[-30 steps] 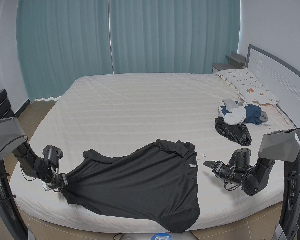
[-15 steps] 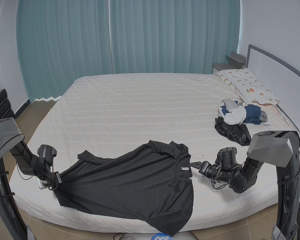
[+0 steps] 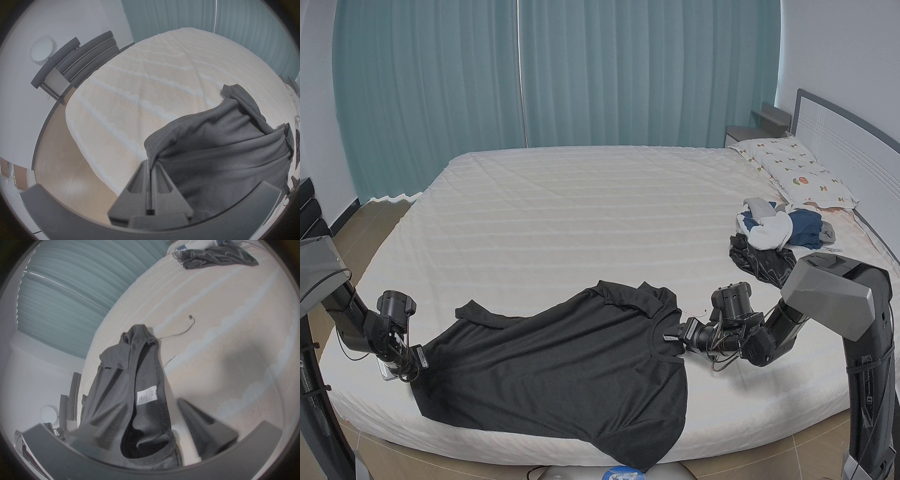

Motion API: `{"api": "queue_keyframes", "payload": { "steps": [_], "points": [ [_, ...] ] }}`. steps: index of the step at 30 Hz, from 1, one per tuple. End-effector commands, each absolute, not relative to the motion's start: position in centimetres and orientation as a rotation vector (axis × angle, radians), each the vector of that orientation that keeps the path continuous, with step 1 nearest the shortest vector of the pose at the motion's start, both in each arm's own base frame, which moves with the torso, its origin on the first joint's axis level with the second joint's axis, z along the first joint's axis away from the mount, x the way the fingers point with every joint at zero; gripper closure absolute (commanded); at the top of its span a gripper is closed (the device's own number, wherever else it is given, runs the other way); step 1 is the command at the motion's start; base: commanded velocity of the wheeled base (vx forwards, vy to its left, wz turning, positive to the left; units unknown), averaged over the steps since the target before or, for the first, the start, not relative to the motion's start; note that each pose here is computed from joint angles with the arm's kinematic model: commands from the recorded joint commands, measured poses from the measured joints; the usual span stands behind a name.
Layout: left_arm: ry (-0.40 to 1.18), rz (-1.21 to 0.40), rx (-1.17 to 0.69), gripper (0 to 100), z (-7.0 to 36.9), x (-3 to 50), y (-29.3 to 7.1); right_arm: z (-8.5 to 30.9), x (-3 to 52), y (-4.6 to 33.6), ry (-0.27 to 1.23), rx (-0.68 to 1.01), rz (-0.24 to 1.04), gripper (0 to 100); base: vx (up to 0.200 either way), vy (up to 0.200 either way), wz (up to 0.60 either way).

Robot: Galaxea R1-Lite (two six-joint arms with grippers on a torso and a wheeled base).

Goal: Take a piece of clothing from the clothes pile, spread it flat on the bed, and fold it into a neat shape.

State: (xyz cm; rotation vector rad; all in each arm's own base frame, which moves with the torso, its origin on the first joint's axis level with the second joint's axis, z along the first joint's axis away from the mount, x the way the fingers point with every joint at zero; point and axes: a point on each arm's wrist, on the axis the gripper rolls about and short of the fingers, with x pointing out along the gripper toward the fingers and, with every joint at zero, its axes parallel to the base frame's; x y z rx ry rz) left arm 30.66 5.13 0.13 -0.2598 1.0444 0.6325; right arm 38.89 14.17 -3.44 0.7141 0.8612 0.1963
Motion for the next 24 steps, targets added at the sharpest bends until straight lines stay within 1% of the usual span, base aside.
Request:
{"api": "queue_keyframes", "payload": {
  "steps": [1, 4, 7, 11, 13, 14, 16, 17, 18, 20, 21, 23, 24],
  "points": [
    [1.045, 0.619, -0.268, 100, 0.2, 30.7, 5.0, -3.3, 39.9, 14.8, 0.888, 0.696, 0.213, 100, 0.000, 0.000, 0.00],
    [1.047, 0.618, -0.269, 100, 0.2, 30.6, 5.0, -3.4, 40.8, 14.4, 0.857, 0.693, 0.189, 100, 0.000, 0.000, 0.00],
    [1.050, 0.619, -0.269, 100, 0.2, 30.5, 5.0, -2.9, 41.3, 13.1, 0.832, 0.700, 0.148, 100, 0.000, 0.000, 0.00],
    [1.061, 0.597, -0.258, 100, 0.5, 30.3, 4.2, -0.2, 42.2, 9.7, 0.742, 0.737, 0.100, 100, 0.000, 0.000, 0.00],
    [1.066, 0.591, -0.255, 100, 0.7, 30.2, 4.0, 0.3, 42.3, 9.3, 0.725, 0.742, 0.097, 100, 0.000, 0.000, 0.00],
    [1.095, 0.557, -0.252, 100, 1.1, 29.8, 3.2, 2.0, 42.8, 7.5, 0.668, 0.760, 0.078, 100, 0.000, 0.000, 0.00],
    [1.106, 0.539, -0.255, 100, 1.3, 29.7, 2.9, 2.7, 42.9, 6.8, 0.646, 0.766, 0.072, 100, 0.000, 0.000, 0.00],
    [1.121, 0.497, -0.273, 100, 1.9, 29.4, 2.0, 4.3, 43.2, 5.4, 0.597, 0.772, 0.066, 100, 0.000, 0.000, 0.00],
    [1.125, 0.483, -0.282, 100, 2.2, 29.3, 1.6, 5.0, 43.4, 4.7, 0.573, 0.769, 0.062, 100, 0.000, 0.000, 0.00],
    [1.134, 0.469, -0.289, 100, 2.3, 29.2, 1.2, 5.5, 43.6, 4.1, 0.558, 0.767, 0.058, 100, 0.000, 0.000, 0.00],
    [1.154, 0.431, -0.295, 100, 2.5, 29.0, 0.0, 6.4, 43.9, 3.0, 0.530, 0.752, 0.053, 100, 0.000, 0.000, 0.00],
    [1.156, 0.427, -0.295, 100, 2.5, 28.9, -0.1, 6.4, 44.0, 2.9, 0.530, 0.749, 0.050, 100, 0.000, 0.000, 0.00],
    [1.167, 0.389, -0.287, 100, 2.3, 28.9, -1.7, 6.5, 44.2, 2.0, 0.542, 0.734, 0.029, 100, 0.000, 0.000, 0.00]
  ]
}}
